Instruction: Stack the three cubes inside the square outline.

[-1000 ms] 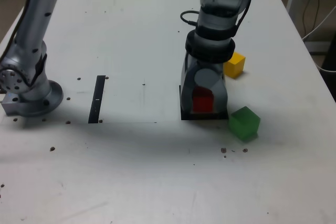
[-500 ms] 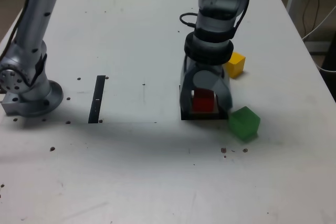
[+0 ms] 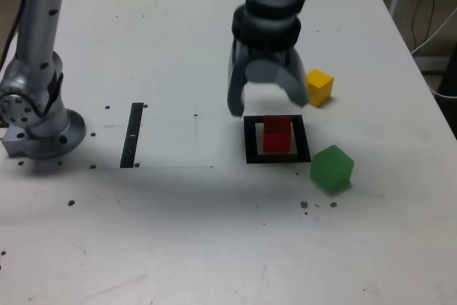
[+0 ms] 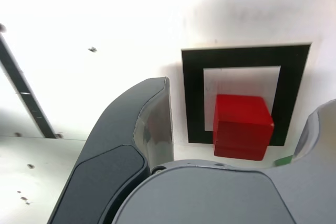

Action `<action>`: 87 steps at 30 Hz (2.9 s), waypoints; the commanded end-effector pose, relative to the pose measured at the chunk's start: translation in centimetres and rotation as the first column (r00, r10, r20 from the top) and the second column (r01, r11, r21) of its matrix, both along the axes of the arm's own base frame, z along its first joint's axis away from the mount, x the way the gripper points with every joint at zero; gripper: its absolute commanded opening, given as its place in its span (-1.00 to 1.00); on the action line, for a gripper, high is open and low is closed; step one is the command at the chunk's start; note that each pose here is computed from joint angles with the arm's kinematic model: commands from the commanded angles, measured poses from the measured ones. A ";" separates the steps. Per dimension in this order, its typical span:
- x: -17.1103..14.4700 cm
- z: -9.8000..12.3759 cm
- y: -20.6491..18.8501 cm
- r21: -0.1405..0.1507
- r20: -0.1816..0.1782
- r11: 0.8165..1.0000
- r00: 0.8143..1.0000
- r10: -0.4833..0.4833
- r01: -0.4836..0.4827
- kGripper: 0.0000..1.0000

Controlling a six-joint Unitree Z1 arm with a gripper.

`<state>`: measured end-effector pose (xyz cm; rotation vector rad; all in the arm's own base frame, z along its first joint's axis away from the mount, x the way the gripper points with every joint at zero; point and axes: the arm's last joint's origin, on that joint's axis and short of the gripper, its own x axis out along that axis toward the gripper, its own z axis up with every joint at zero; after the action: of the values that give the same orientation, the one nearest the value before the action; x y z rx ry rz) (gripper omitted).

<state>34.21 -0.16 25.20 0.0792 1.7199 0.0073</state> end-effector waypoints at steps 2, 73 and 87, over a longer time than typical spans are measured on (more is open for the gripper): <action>0.2 1.4 0.7 0.016 0.011 1.000 1.000 -0.008 0.008 0.91; 9.0 -0.2 8.3 -0.028 -0.001 0.819 0.819 -0.574 0.574 0.89; 10.1 -2.6 8.1 -0.040 -0.019 0.825 0.825 -0.565 0.564 0.83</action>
<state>44.18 8.10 22.99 0.5683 1.6632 -0.4639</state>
